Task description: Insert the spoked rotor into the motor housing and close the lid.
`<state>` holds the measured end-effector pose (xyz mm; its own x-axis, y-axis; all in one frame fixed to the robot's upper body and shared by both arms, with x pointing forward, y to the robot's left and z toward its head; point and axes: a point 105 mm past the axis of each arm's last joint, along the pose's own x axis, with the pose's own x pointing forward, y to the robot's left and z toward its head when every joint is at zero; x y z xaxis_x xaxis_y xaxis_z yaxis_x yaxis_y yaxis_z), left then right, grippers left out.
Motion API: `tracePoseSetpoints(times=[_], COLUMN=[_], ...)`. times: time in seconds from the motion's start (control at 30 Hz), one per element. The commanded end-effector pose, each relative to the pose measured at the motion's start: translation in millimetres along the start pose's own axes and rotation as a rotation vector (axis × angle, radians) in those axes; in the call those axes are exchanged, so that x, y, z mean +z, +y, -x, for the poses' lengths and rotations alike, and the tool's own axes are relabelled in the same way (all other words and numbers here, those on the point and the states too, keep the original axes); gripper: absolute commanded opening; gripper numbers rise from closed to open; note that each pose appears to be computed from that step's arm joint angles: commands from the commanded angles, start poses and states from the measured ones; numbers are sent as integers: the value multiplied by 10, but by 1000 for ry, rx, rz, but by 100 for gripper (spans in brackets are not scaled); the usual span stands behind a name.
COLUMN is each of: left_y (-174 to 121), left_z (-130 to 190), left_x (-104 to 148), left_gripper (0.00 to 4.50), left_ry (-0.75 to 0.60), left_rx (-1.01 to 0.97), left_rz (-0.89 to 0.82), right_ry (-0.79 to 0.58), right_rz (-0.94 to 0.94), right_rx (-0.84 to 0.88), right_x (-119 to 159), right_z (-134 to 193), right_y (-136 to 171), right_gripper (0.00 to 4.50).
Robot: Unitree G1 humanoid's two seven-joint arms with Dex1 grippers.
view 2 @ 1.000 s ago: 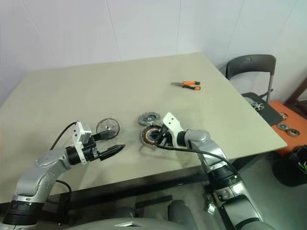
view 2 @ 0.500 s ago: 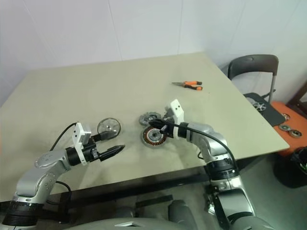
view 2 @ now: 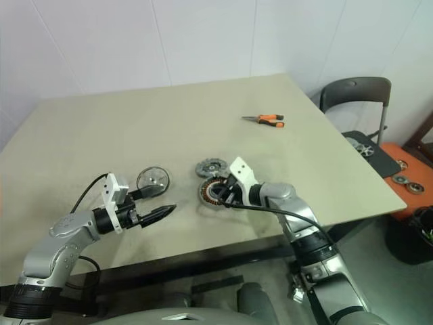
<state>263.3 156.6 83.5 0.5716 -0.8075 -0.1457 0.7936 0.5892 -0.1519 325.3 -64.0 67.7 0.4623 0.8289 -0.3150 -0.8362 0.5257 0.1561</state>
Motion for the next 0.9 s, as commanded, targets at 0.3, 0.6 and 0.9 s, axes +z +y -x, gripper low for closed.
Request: tracePoseSetpoints(times=[0.3, 0.6, 0.9], left_y=[17, 27, 10], left_z=[15, 28, 17], left_x=[133, 141, 139], left_gripper=[450, 450, 450], left_ry=[-34, -36, -40], left_rx=[4, 10, 5], left_rz=[-48, -45, -44], right_ry=[32, 85, -161], right_rz=[53, 98, -130], right_rx=[-7, -27, 6], right_x=[44, -157, 431], right_z=[-25, -1, 33], right_y=[-4, -54, -69], right_gripper=[38, 38, 38])
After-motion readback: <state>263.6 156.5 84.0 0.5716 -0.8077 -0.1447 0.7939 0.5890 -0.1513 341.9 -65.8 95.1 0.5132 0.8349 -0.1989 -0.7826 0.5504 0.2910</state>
